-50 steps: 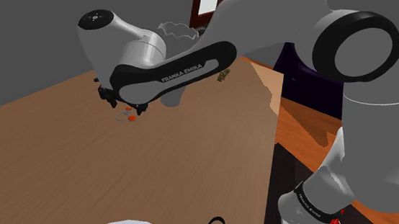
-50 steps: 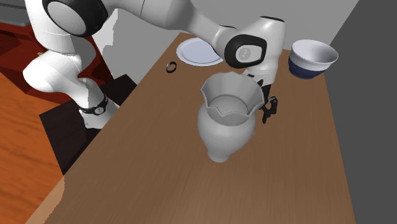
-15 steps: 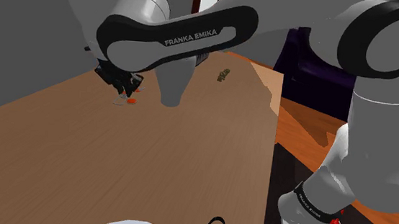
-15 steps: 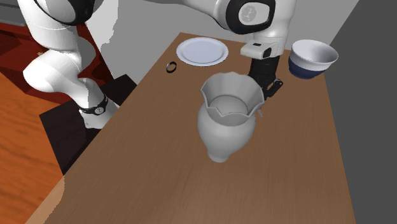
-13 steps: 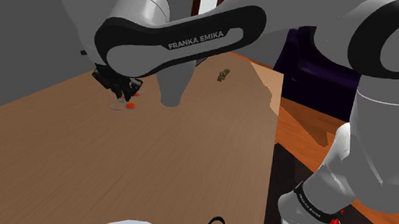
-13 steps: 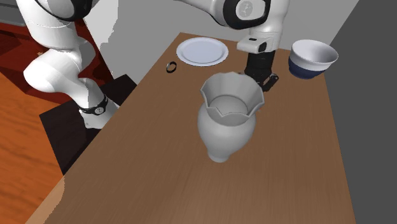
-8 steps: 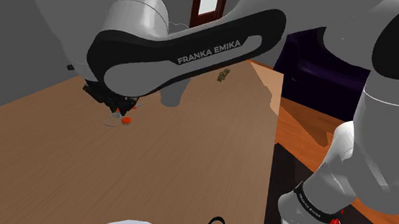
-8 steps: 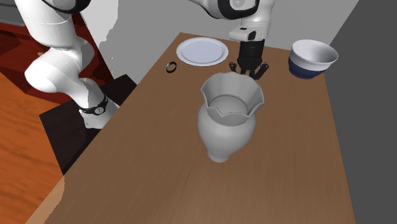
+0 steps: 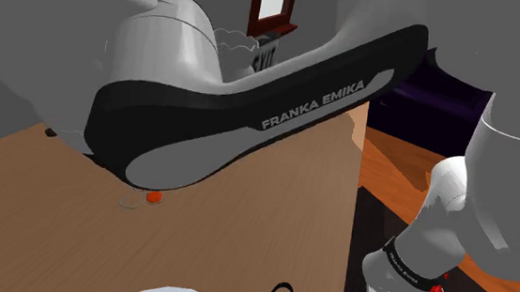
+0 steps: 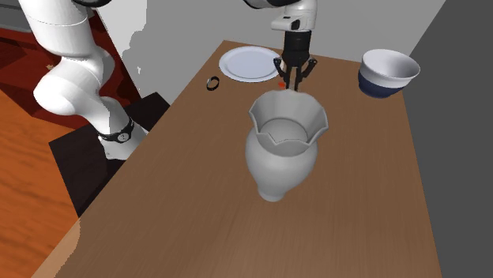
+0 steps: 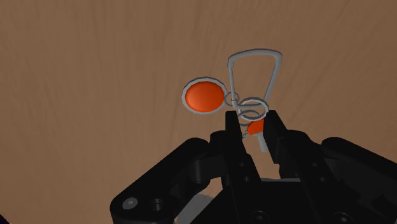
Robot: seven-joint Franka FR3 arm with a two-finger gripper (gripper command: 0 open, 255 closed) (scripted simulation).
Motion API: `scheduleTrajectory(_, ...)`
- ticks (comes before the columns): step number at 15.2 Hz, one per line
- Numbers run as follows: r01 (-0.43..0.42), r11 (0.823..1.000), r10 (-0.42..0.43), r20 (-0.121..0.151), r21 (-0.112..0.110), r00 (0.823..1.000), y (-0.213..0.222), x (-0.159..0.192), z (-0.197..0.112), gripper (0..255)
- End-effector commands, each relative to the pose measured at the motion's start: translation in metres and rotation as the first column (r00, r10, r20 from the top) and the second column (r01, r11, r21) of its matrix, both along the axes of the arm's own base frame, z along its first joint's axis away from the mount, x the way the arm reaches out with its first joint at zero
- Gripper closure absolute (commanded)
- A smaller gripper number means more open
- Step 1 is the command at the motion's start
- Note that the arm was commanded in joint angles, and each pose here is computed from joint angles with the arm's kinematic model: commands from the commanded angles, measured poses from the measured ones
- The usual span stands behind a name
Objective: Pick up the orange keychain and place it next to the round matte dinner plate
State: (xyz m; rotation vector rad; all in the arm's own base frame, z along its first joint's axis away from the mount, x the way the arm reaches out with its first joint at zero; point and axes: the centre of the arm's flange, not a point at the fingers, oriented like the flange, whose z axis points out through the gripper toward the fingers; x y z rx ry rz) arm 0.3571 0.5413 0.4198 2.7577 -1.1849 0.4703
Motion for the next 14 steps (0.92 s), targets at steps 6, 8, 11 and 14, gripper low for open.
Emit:
scheduleTrajectory(6, 0.001, 1.000, -0.001, 0.001, 0.000, 1.000, 0.034, -0.063, -0.010, 255)
scheduleTrajectory(8, 0.001, 1.000, -0.001, 0.001, 0.000, 1.000, 0.034, -0.063, -0.020, 255)
scheduleTrajectory(11, 0.001, 1.000, -0.001, 0.001, 0.000, 1.000, 0.034, -0.063, -0.036, 255)
scheduleTrajectory(14, 0.001, 1.000, -0.001, 0.001, 0.000, 1.000, 0.034, -0.063, -0.052, 255)
